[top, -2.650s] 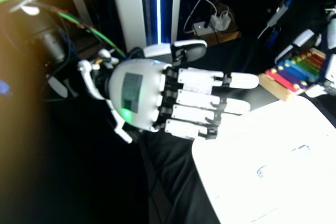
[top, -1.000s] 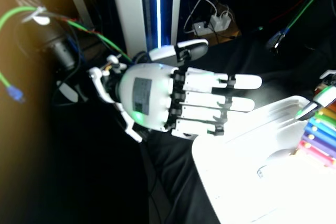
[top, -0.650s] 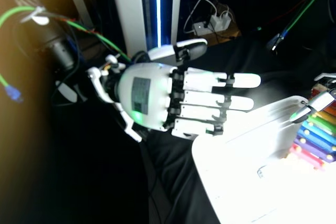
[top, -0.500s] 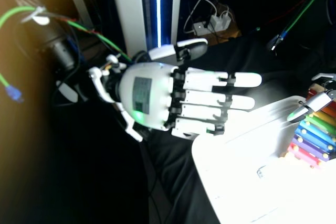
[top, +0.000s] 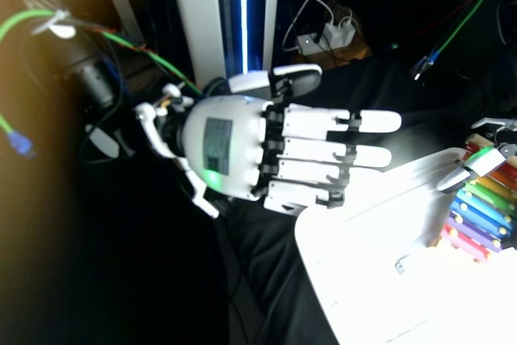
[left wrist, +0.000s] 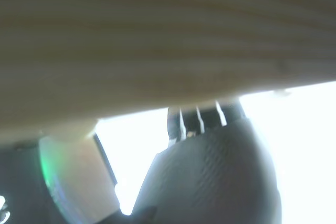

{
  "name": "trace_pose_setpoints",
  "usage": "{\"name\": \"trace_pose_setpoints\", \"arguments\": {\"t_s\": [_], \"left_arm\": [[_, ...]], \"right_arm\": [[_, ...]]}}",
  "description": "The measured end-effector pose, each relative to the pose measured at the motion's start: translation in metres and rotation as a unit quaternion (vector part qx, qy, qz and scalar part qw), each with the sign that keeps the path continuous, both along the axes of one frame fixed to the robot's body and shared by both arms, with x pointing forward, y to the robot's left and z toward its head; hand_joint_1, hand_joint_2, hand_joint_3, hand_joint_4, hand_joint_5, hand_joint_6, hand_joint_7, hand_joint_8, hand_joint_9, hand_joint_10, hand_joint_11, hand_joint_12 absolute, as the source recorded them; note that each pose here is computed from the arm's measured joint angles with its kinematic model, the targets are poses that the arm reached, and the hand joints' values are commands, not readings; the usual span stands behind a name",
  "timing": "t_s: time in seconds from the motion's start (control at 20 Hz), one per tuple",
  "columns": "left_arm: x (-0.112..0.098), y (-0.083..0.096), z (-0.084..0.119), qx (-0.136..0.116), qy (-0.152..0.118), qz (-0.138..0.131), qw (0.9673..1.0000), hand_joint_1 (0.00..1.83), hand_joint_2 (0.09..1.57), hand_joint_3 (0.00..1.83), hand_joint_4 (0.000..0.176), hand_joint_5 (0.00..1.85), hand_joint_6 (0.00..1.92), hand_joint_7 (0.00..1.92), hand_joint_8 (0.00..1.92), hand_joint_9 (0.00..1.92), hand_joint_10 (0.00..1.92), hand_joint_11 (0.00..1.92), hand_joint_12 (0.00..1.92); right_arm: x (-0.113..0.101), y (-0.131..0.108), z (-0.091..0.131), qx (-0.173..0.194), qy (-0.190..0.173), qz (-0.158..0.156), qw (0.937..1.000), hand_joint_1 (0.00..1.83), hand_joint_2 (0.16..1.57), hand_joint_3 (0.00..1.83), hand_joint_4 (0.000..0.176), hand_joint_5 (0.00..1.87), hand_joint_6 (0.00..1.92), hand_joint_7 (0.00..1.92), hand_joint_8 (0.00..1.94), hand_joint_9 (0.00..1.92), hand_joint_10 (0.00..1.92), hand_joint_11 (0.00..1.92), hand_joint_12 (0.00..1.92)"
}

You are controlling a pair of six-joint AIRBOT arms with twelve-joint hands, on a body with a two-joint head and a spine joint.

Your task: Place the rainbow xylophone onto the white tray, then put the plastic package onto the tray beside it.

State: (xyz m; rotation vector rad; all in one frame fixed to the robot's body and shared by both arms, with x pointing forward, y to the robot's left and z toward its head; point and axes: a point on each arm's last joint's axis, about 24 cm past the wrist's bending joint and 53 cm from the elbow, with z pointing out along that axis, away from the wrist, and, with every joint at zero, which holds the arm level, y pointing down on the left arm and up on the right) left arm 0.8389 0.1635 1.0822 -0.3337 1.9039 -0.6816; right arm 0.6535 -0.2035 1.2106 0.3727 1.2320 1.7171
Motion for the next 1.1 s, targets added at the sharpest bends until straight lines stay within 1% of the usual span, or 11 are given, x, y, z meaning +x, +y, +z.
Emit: {"name": "trace_pose_setpoints", "arguments": {"t_s": [0.15,0.2,0.3,0.4,0.5,0.6,0.7,0.75,0.9,1.0,1.1], "left_arm": [[0.000,0.000,-0.001,-0.001,-0.001,0.000,1.0000,1.24,1.19,0.00,0.000,0.75,1.11,0.92,1.34,0.80,1.43,0.73,1.61],[0.000,0.000,-0.001,-0.001,-0.002,0.000,1.0000,1.34,1.11,0.00,0.000,0.61,0.93,0.96,1.12,0.86,1.31,0.76,1.52],[0.000,0.000,0.000,0.000,-0.004,-0.001,1.0000,1.35,1.11,0.00,0.000,0.52,0.80,0.95,1.07,0.80,0.87,0.61,1.23],[0.001,-0.001,0.002,0.003,-0.010,-0.003,0.9999,1.20,1.00,0.00,0.000,0.54,0.44,0.80,0.24,0.79,0.27,0.47,0.89],[0.001,-0.002,0.005,0.000,-0.016,-0.005,0.9999,1.10,0.98,0.00,0.000,0.47,0.08,0.71,0.01,0.66,0.02,0.20,0.86],[0.000,-0.002,0.001,0.003,-0.012,-0.005,0.9999,1.11,0.94,0.00,0.000,0.43,0.02,0.63,0.00,0.61,0.00,0.14,0.91],[-0.001,-0.003,-0.002,0.000,-0.008,-0.005,1.0000,0.99,0.90,0.00,0.045,0.27,0.00,0.44,0.00,0.47,0.00,0.08,0.86],[-0.002,-0.003,-0.003,0.000,-0.007,-0.005,1.0000,0.97,0.88,0.00,0.055,0.23,0.00,0.39,0.00,0.43,0.00,0.07,0.84],[-0.006,-0.009,-0.007,0.001,-0.003,-0.012,0.9999,0.89,0.84,0.00,0.056,0.13,0.00,0.13,0.00,0.25,0.00,0.00,0.59],[-0.012,-0.010,-0.010,0.002,0.001,-0.019,0.9998,0.86,0.81,0.00,0.098,0.07,0.00,0.08,0.00,0.20,0.00,0.00,0.50],[-0.015,-0.011,-0.005,-0.002,-0.003,-0.024,0.9997,0.84,0.77,0.00,0.108,0.03,0.00,0.04,0.00,0.07,0.00,0.00,0.33]], "right_arm": [[0.000,0.000,0.001,0.001,-0.001,0.000,1.0000,0.60,1.04,0.00,0.059,0.23,0.00,0.38,0.00,0.39,0.00,0.11,1.12],[-0.001,0.000,0.001,0.001,-0.002,0.001,1.0000,0.59,1.03,0.00,0.054,0.22,0.00,0.37,0.00,0.39,0.00,0.09,1.14],[-0.001,0.000,0.002,0.002,-0.003,0.001,1.0000,0.61,1.05,0.01,0.052,0.22,0.00,0.37,0.00,0.38,0.00,0.08,1.15],[-0.001,0.000,0.001,0.003,-0.002,0.002,1.0000,0.62,1.06,0.01,0.046,0.21,0.00,0.37,0.00,0.39,0.00,0.09,1.15],[-0.001,0.000,0.002,0.004,-0.002,0.002,1.0000,0.61,1.05,0.00,0.052,0.22,0.00,0.37,0.00,0.39,0.00,0.09,1.15],[-0.001,0.000,0.002,0.004,-0.001,0.003,1.0000,0.61,1.04,0.00,0.056,0.22,0.00,0.37,0.00,0.38,0.00,0.08,1.15],[-0.001,0.000,0.002,0.005,-0.001,0.002,1.0000,0.60,1.01,0.00,0.055,0.22,0.00,0.36,0.00,0.37,0.00,0.07,1.18],[-0.001,0.000,0.002,0.005,-0.002,0.003,1.0000,0.57,0.99,0.00,0.061,0.22,0.00,0.36,0.00,0.37,0.00,0.07,1.18],[-0.001,0.000,0.002,0.005,-0.002,0.004,1.0000,0.56,0.93,0.00,0.077,0.22,0.00,0.36,0.00,0.37,0.01,0.05,1.25],[-0.002,0.000,0.003,0.007,-0.002,0.004,1.0000,0.61,0.86,0.00,0.087,0.20,0.00,0.35,0.00,0.36,0.00,0.02,1.24],[-0.002,0.000,0.003,0.008,-0.003,0.004,1.0000,0.63,0.79,0.00,0.083,0.16,0.00,0.30,0.00,0.34,0.00,0.00,1.26]]}}
